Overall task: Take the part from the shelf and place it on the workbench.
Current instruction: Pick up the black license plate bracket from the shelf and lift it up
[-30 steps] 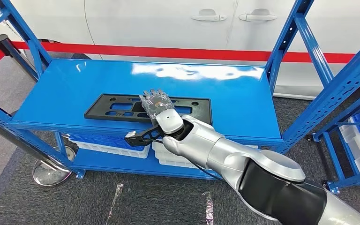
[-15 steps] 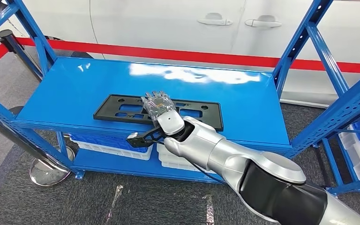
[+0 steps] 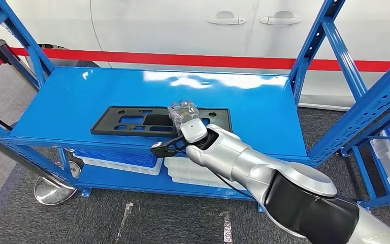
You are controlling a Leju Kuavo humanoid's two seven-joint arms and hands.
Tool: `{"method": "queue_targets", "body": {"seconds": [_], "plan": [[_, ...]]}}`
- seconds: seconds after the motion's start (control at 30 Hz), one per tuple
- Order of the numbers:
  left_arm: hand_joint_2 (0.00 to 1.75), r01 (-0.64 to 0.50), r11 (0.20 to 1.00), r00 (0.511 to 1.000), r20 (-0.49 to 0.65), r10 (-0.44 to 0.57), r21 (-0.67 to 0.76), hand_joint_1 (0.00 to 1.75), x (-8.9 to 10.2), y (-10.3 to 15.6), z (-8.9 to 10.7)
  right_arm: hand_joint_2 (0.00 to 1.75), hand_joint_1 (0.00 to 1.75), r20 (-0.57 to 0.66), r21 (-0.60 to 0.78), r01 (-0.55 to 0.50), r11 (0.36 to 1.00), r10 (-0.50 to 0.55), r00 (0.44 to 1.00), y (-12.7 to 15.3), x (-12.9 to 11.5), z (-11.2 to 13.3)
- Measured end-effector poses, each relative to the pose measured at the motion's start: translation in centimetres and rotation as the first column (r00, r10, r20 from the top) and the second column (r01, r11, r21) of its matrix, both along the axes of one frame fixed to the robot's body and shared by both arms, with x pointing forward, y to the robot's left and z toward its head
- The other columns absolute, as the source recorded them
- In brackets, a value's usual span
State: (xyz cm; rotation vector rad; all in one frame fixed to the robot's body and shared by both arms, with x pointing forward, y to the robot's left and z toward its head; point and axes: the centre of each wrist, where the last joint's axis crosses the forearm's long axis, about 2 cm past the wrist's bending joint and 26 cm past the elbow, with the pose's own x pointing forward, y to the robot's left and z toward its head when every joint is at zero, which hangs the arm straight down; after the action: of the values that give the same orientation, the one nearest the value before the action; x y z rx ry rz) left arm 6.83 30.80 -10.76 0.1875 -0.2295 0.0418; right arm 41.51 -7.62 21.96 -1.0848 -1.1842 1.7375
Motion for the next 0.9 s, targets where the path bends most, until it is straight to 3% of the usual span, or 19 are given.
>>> {"method": "queue_targets", "body": {"seconds": [0.53,0.6,0.67,0.73,0.9], "plan": [[0.0,-0.008,1.0,1.0,0.018,0.008,0.013,0.0,0.1,0.1,0.0,1.75,0.0,-0.046,0.007,0.044,0.999,-0.043,0.998,-2.4,0.3,-1.6],[0.0,-0.007,1.0,1.0,0.017,0.007,0.015,0.0,0.1,0.1,0.0,1.75,0.72,-0.048,0.009,0.041,0.999,-0.041,0.998,-2.4,0.3,-1.7],[0.0,-0.004,1.0,1.0,0.013,0.004,0.02,0.0,0.2,0.1,0.0,1.75,1.56,-0.05,0.012,0.034,0.999,-0.034,0.998,-2.4,0.3,-1.6],[0.0,0.0,1.0,1.0,0.006,0.0,0.03,0.0,0.2,0.0,0.0,1.75,1.71,-0.057,0.019,0.025,1.0,-0.024,0.998,-2.4,0.3,-1.7],[0.0,0.012,0.999,1.0,0.005,-0.013,0.04,0.0,0.2,-0.4,0.0,1.75,1.75,-0.071,0.045,0.006,0.999,-0.003,0.997,-2.3,0.2,-1.8]]}}
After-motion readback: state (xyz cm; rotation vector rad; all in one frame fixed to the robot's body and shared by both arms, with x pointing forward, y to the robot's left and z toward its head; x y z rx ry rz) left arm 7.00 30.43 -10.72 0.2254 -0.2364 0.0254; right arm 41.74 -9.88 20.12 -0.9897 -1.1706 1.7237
